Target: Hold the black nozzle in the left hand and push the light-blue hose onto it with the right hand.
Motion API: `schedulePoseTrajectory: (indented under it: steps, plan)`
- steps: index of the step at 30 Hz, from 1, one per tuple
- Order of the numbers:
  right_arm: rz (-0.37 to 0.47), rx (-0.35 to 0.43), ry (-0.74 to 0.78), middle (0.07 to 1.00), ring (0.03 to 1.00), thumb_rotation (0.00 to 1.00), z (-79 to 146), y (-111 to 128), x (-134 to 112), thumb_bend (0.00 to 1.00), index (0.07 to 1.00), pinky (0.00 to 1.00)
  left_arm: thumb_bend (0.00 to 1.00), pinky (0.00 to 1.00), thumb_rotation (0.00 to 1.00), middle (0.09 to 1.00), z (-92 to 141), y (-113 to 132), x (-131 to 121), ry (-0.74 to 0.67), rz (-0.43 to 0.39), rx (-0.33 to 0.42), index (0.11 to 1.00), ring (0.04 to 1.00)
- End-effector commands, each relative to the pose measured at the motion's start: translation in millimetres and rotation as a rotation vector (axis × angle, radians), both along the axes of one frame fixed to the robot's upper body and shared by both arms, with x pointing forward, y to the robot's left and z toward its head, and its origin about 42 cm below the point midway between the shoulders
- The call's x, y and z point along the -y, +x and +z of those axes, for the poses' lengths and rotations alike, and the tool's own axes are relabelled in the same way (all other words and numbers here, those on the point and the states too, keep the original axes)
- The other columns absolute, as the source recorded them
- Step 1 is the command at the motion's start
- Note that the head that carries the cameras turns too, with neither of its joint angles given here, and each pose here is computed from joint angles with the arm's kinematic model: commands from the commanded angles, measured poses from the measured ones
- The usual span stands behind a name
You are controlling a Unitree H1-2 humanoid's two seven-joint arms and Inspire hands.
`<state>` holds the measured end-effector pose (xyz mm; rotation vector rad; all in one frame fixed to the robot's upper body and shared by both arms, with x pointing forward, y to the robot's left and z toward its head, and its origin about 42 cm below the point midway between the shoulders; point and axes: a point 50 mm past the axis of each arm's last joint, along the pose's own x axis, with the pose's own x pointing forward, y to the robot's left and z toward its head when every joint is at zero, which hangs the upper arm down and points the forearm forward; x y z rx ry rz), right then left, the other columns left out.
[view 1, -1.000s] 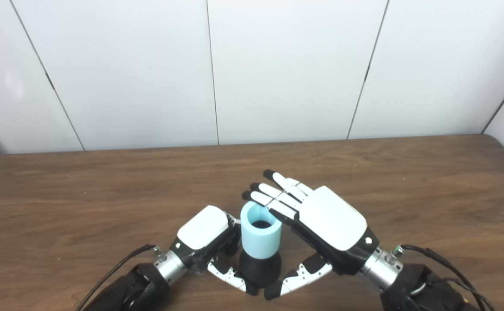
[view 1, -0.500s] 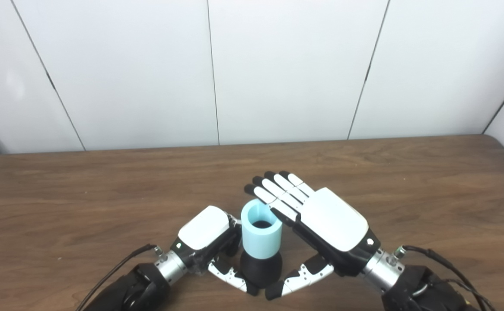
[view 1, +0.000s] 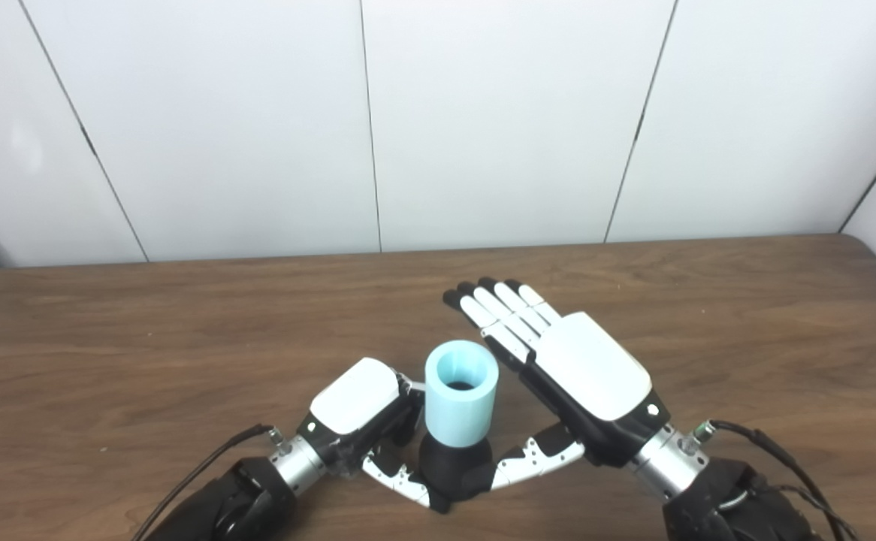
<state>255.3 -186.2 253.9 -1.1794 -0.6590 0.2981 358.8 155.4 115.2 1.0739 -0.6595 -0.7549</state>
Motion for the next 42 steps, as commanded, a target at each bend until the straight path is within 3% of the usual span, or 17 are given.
schedulePoseTrajectory:
  steps: [1,8,19,31,42]
  plan:
    - [0.032,0.114,0.043,1.000,1.000,0.96,21,-5,-1,0.97,1.000,1.00,0.52,0.17,0.00,0.392,-45,-30,0,0.056,-0.007,-0.128,0.501,0.232]
    - [0.091,0.188,0.075,1.000,1.000,0.96,39,-16,-4,0.98,1.000,1.00,0.52,0.17,0.00,0.394,-45,-30,0,0.061,-0.007,-0.130,0.503,0.237]
    - [0.184,0.174,0.047,0.970,1.000,0.95,38,-33,-11,0.96,0.935,1.00,0.52,0.18,0.00,0.398,-45,-30,1,0.066,-0.007,-0.130,0.504,0.243]
    - [0.149,0.090,-0.023,0.946,1.000,0.93,24,-26,-10,0.95,0.917,1.00,0.52,0.17,0.00,0.392,-45,-29,0,0.058,-0.007,-0.133,0.500,0.229]
    - [0.117,0.109,-0.030,0.965,1.000,0.95,23,-17,-8,0.96,0.950,1.00,0.52,0.16,0.00,0.391,-45,-30,0,0.058,-0.005,-0.137,0.498,0.224]
